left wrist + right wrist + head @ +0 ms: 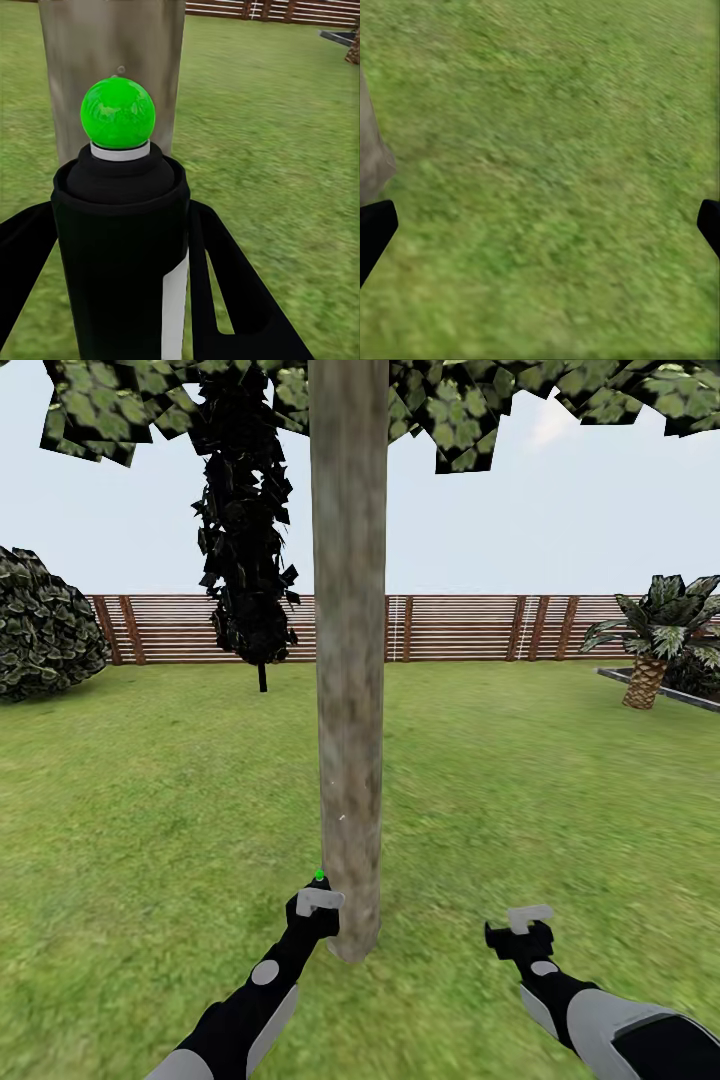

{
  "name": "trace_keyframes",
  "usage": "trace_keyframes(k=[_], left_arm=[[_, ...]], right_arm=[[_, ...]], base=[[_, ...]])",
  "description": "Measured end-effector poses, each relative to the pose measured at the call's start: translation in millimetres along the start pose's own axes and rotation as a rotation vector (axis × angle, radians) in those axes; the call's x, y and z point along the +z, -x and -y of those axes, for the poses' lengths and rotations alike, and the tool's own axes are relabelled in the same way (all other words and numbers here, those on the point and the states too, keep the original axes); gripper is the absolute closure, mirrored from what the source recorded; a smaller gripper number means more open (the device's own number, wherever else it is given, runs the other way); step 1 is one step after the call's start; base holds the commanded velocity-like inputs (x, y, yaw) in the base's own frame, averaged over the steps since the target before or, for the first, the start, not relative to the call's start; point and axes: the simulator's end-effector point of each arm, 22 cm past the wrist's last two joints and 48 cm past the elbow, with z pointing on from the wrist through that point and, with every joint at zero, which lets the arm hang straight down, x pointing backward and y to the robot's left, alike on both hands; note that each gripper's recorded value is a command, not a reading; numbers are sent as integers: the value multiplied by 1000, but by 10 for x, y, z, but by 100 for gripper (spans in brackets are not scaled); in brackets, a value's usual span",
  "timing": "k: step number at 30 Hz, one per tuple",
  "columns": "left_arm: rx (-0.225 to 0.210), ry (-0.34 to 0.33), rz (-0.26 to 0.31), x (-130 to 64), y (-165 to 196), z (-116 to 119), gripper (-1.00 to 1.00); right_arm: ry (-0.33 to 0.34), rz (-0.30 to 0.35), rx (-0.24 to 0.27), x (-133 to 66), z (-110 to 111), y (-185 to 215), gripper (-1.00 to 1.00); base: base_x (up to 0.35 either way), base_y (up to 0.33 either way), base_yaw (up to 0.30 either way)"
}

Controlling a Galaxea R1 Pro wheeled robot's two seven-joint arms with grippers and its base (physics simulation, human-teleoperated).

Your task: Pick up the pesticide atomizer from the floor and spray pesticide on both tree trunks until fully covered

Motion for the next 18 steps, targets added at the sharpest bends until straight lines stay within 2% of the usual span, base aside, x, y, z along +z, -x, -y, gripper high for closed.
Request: trace_keyframes(k=[6, 18], left_arm=[[-1, 1, 0, 1, 1, -5, 100], [-8, 3, -4, 3, 4, -11, 100]], right_arm=[[10, -38, -9, -77, -54, -290, -100], [14, -42, -10, -88, -78, -323, -100]], base=[[45, -18, 0], [1, 0, 0]])
